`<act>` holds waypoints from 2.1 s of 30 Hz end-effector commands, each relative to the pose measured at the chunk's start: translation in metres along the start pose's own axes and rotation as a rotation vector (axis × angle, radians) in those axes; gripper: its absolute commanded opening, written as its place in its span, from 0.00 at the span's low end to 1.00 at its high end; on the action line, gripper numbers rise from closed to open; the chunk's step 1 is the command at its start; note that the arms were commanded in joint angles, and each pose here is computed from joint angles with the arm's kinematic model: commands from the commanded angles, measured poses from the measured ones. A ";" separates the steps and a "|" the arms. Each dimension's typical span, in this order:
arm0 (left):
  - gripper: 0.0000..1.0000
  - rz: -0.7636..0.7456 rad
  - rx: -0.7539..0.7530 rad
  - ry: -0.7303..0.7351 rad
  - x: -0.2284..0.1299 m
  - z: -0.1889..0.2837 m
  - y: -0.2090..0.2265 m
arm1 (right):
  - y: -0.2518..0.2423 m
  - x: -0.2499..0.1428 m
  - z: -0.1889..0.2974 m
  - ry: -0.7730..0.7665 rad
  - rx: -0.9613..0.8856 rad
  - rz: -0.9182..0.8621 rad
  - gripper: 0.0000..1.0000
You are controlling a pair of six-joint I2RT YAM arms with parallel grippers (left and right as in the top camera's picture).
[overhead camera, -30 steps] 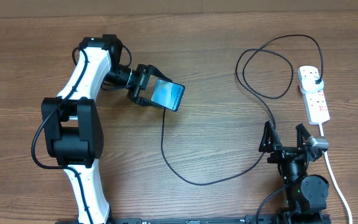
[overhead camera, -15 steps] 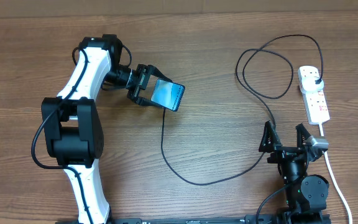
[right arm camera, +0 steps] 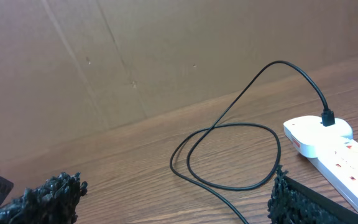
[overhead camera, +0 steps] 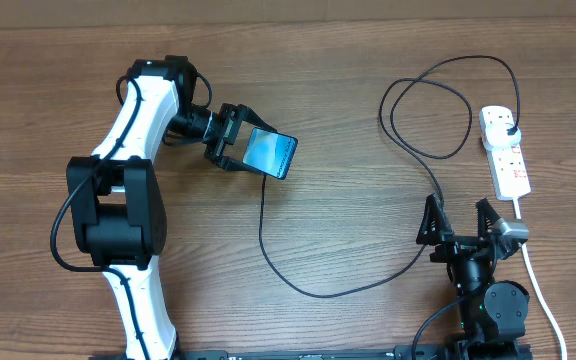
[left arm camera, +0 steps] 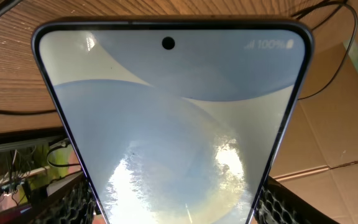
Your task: Plug charger to phone and switch on socket
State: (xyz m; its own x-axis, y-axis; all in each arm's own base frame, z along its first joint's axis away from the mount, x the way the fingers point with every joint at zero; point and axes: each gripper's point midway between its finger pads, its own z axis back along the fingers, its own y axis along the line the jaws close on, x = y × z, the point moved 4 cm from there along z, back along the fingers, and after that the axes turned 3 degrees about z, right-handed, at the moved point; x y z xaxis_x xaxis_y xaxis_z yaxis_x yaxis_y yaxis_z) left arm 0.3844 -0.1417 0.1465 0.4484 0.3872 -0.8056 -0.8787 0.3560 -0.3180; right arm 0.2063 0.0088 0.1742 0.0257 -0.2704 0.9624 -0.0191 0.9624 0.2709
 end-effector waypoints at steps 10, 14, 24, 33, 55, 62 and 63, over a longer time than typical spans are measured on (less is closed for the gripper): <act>0.55 0.021 -0.013 0.044 -0.014 0.002 -0.005 | -0.001 -0.002 0.000 -0.005 -0.004 0.004 1.00; 0.56 0.017 -0.040 0.085 -0.019 0.002 -0.008 | -0.001 -0.002 0.000 -0.005 -0.004 0.004 1.00; 0.55 0.008 -0.054 0.105 -0.022 0.003 -0.010 | -0.001 -0.002 0.000 -0.005 -0.004 0.004 1.00; 0.55 0.018 -0.069 0.131 -0.026 0.003 -0.011 | 0.000 -0.002 0.000 -0.003 0.004 -0.003 1.00; 0.55 0.029 -0.108 0.189 -0.033 0.005 -0.017 | 0.013 -0.001 0.007 0.153 0.046 -0.214 1.00; 0.55 0.038 -0.107 0.188 -0.033 0.005 -0.016 | 0.021 0.011 0.012 0.192 0.065 -0.215 1.00; 0.55 0.038 -0.105 0.185 -0.032 0.005 -0.016 | 0.023 0.014 0.013 0.195 0.072 -0.216 1.00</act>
State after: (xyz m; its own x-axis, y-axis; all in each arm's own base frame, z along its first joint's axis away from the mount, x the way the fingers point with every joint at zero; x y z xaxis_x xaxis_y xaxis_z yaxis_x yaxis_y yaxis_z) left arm 0.3811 -0.1507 0.1664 0.3790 0.2758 -0.8833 -0.9115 0.2758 -0.3049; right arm 0.1959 0.0220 0.1720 0.2440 -0.4486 0.8598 -0.0181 0.8843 0.4665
